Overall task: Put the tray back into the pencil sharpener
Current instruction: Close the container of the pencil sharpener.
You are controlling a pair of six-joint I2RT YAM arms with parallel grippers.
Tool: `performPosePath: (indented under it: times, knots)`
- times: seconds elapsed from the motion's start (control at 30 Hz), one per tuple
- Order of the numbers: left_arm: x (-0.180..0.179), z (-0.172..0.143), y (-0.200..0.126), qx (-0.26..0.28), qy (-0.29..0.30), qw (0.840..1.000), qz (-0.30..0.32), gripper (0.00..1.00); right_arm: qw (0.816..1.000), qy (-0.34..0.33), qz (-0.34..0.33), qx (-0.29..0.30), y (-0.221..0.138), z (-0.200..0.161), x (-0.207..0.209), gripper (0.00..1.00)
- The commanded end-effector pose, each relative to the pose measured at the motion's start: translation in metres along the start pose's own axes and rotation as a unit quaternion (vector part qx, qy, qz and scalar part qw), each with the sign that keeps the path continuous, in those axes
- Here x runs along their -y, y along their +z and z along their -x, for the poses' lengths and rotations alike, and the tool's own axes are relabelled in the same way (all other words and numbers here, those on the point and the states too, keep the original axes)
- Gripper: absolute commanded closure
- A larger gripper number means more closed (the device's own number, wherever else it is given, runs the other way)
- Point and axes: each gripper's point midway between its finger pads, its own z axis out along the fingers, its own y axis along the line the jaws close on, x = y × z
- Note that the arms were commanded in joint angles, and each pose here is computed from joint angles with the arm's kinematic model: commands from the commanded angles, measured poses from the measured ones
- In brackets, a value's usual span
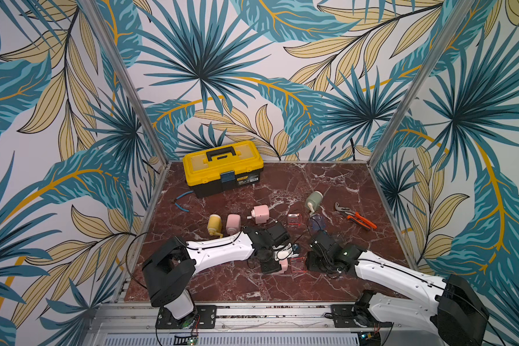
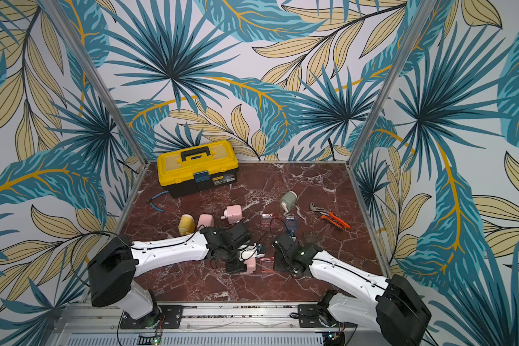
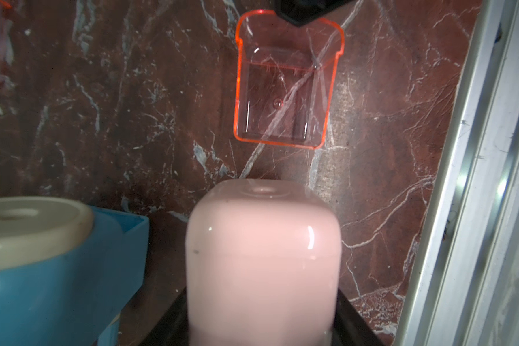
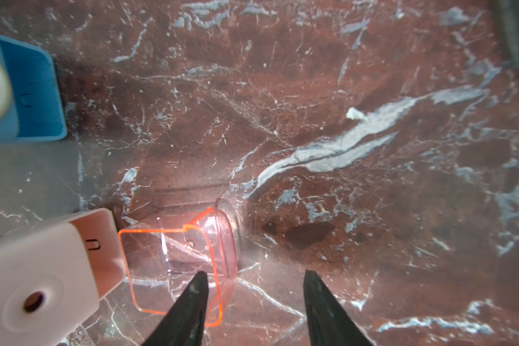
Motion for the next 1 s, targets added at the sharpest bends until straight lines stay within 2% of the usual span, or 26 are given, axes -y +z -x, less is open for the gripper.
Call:
performPosePath:
  times: [0.0, 0.13, 0.5, 0.97]
  knots:
    - [0.001, 0.005, 0.002, 0.024, -0.006, 1.000, -0.004, 0.43, 1.000, -0.006, 0.010, 0.003, 0.003, 0.004, -0.007, 0.48]
    - [0.001, 0.005, 0.003, 0.033, -0.010, 0.999, -0.003, 0.45, 1.000, -0.014, 0.016, 0.004, 0.006, 0.008, -0.014, 0.50]
    - [-0.002, 0.003, 0.009, 0.038, -0.004, 0.999, 0.007, 0.49, 0.998, -0.030, 0.051, -0.026, 0.017, 0.007, -0.038, 0.66]
    - [0.002, 0.004, 0.012, 0.046, 0.011, 0.999, -0.001, 0.49, 0.994, -0.027, 0.098, -0.037, 0.025, 0.006, -0.059, 0.71]
